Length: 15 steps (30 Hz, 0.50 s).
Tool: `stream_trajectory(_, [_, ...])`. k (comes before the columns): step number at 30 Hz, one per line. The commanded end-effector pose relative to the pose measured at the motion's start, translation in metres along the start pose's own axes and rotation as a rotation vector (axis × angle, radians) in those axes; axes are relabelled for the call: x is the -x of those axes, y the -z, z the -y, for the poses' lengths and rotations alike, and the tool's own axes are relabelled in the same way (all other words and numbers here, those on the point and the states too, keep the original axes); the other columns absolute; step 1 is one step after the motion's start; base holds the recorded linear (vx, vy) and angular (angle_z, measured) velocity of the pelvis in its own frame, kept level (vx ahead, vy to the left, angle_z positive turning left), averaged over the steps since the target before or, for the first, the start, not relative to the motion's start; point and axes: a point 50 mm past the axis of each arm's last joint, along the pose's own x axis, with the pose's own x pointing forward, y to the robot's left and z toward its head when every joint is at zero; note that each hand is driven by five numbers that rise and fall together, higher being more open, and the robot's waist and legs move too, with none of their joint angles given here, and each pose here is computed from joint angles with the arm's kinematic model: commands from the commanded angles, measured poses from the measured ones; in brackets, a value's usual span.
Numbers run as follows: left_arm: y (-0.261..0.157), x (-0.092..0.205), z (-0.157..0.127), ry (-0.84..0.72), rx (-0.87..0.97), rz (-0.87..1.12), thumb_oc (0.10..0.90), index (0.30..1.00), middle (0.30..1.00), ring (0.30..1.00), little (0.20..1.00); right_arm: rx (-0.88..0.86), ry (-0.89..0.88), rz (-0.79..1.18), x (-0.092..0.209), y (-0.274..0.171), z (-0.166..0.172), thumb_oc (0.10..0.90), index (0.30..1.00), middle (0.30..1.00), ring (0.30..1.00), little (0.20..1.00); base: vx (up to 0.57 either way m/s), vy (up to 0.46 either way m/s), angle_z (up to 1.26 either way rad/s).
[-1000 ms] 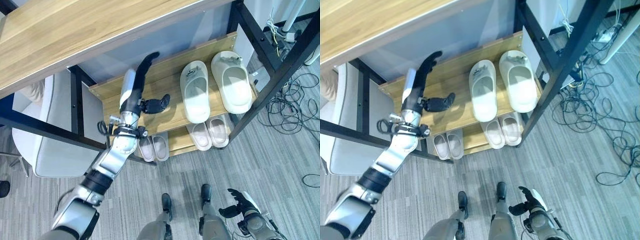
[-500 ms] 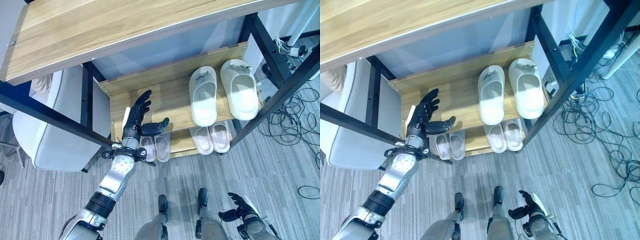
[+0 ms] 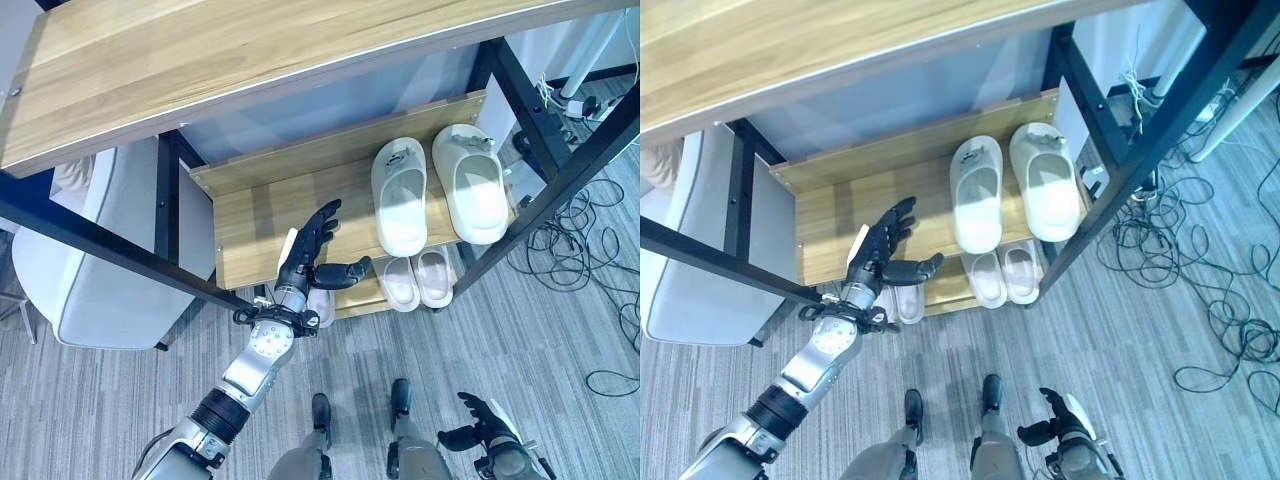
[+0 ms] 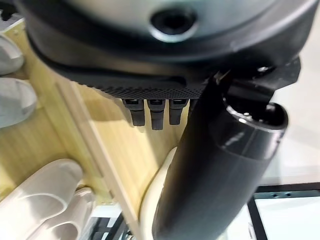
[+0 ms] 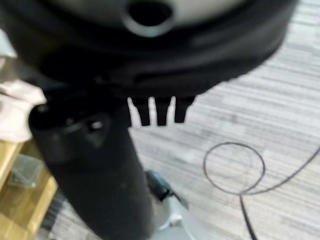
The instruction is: Arrange the slippers neatly on the shoe rack.
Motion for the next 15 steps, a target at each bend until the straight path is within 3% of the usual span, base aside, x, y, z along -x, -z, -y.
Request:
stream_trajectory(1, [-0.047,-0.027,0.01,0.018,-0.009,0.222,0.8,0.9,0.9,0.9,0.9,0.011,0.038,0.005,0.007,0.01,0.004,0.8,0.9,0.9,0.9,0.9,0.01,0.007,-0.17])
stream_trajectory(15, [-0.061,-0.041,0.033,0.054,-0.002,0.257,0.8,0.9,0.9,0.9,0.9,0.006,0.064,0.03,0.008,0.007,0.009,0.8,0.9,0.9,0.9,0.9,0.02,0.006,-0.07])
